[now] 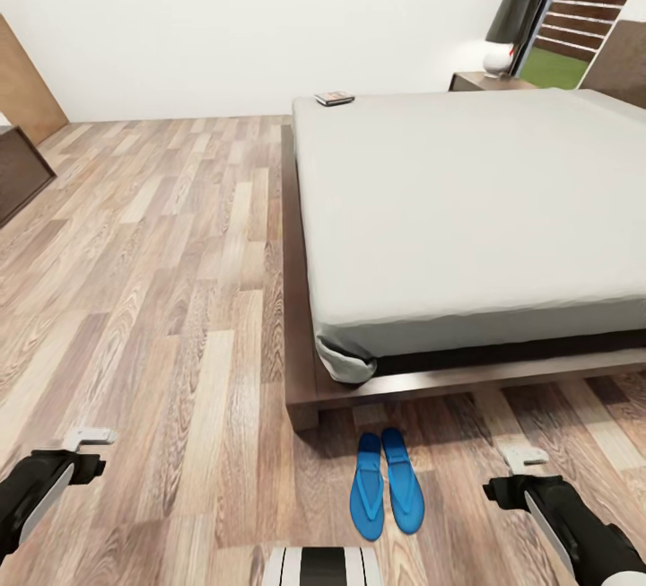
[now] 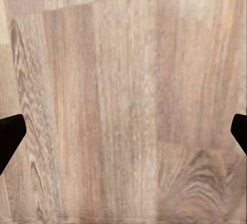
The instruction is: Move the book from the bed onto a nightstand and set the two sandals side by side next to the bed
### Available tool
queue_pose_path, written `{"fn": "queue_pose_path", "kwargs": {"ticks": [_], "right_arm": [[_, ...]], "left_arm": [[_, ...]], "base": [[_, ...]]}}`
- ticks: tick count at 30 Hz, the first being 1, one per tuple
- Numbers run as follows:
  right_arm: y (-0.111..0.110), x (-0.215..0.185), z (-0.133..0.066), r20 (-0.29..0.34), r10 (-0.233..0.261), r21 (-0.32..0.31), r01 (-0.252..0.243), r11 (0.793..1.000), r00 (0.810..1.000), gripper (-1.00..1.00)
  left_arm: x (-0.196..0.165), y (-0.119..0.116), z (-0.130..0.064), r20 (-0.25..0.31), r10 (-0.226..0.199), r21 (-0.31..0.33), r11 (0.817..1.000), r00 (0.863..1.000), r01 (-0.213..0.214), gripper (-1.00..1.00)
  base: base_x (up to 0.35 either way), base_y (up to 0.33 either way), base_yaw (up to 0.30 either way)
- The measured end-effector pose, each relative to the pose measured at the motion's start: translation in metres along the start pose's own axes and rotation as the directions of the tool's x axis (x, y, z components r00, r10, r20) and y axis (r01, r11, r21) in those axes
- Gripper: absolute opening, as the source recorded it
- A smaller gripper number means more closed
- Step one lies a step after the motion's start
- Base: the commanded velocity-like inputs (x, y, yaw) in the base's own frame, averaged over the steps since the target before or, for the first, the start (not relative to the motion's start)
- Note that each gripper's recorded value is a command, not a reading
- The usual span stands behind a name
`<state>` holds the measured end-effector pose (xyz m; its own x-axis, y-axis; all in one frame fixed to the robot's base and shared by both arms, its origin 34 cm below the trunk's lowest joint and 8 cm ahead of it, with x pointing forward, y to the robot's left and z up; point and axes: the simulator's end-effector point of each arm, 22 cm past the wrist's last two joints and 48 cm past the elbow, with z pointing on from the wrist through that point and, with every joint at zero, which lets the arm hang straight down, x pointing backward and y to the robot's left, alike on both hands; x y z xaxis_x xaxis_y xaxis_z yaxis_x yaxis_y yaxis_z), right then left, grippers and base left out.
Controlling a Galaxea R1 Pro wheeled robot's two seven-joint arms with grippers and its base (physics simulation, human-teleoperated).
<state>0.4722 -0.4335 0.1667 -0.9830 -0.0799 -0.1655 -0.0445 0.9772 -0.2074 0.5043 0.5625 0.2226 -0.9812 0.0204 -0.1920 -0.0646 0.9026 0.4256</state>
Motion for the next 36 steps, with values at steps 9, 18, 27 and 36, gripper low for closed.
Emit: {"fn": "queue_pose_path", "kwargs": {"ticks": [9,18,27,36], "right_arm": [[-0.02,0.045,-0.009,-0.05,-0.013,0.026,0.014,1.0,0.999,1.0],[-0.025,0.075,-0.013,-0.09,-0.008,0.032,0.011,0.999,0.996,1.0],[-0.028,0.089,-0.018,-0.103,-0.001,0.037,0.004,0.999,0.995,1.0],[-0.028,0.095,-0.019,-0.075,0.005,0.036,-0.002,0.999,0.997,1.0]], "left_arm": [[0.057,0.022,0.011,-0.077,-0.024,-0.037,0.999,0.997,0.021,1.0],[0.078,0.032,0.009,-0.068,-0.03,-0.053,0.998,0.997,0.027,1.0],[0.114,0.035,0.009,-0.063,-0.054,-0.065,0.997,0.997,0.05,1.0],[0.127,-0.027,0.004,-0.008,-0.078,0.008,0.997,0.997,0.079,1.0]], "base": [[0.0,0.0,0.0],[0.0,0.0,0.0],[0.0,0.0,0.0],[0.0,0.0,0.0]]}}
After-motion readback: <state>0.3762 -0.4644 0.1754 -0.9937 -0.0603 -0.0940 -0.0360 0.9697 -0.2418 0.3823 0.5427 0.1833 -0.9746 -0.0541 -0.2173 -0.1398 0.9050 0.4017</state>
